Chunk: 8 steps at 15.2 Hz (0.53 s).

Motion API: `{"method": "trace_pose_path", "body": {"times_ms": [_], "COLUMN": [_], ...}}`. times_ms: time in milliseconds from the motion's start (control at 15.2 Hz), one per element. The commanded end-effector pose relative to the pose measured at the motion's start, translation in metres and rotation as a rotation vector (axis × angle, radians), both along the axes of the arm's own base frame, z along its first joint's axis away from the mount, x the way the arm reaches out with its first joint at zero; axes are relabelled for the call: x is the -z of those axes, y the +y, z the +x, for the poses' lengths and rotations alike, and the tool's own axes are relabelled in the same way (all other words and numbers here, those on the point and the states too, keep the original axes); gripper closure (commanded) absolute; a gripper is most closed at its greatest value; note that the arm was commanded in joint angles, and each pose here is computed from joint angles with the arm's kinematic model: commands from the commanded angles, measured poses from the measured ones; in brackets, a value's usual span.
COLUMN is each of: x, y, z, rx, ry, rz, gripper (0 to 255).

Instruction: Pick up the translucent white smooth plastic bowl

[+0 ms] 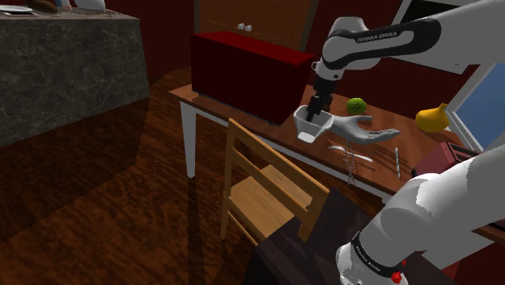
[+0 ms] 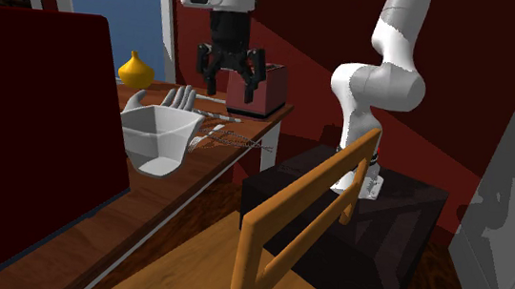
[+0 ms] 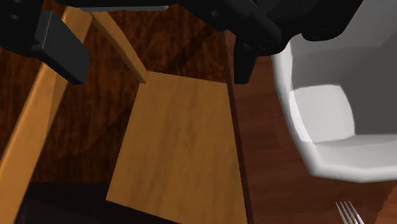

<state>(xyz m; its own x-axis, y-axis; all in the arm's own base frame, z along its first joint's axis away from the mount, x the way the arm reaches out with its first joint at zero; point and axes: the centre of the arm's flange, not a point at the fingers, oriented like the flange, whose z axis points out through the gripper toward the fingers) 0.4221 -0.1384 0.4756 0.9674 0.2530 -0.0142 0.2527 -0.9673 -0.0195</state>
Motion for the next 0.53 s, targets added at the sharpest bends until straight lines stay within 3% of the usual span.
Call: {"method": "trace_pose_path", "body": {"times_ms": [0, 462], "x": [0.006, 0.028], "y": [-0.016, -0.067], "z": [0.015, 0.066], "rx": [-0.021, -0.084], "ry": [-0.012, -0.047], "rz": [-0.016, -0.065], "gripper": [0, 0]}}
